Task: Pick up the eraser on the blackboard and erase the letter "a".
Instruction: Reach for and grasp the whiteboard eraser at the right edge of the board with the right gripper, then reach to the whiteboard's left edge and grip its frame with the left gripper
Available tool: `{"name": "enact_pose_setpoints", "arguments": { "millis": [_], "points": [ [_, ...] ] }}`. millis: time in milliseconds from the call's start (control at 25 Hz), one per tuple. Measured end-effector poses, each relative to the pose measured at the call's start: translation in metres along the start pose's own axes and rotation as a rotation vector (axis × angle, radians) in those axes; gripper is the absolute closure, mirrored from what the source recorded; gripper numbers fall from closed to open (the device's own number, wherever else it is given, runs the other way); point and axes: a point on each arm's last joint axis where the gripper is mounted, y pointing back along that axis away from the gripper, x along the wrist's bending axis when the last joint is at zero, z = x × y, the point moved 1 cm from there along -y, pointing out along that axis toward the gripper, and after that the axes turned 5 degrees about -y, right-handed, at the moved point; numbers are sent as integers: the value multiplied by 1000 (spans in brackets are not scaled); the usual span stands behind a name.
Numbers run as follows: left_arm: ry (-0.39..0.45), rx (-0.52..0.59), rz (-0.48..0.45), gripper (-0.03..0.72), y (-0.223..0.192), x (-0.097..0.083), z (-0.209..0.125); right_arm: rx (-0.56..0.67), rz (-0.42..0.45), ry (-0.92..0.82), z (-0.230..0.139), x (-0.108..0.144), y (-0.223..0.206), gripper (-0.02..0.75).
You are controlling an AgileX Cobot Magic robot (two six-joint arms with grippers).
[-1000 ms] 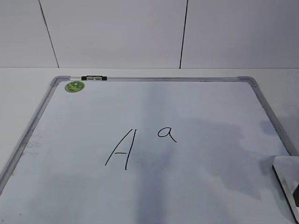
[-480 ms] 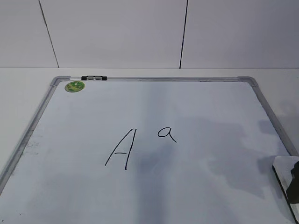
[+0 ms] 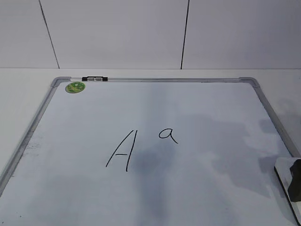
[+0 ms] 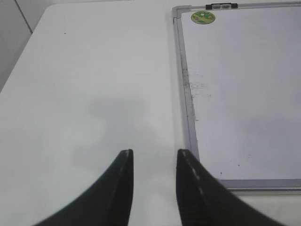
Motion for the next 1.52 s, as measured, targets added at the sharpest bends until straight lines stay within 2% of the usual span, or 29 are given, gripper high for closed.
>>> {"name": "enact_pose_setpoints", "arguments": {
  "millis": [1240,1520],
  "points": [
    [0,0,0,454,0,0,0,25,-7,-6,10,2,-18,64],
    [0,0,0,454,0,0,0,10,-5,-6,12,2,-18,107]
  ]
}}
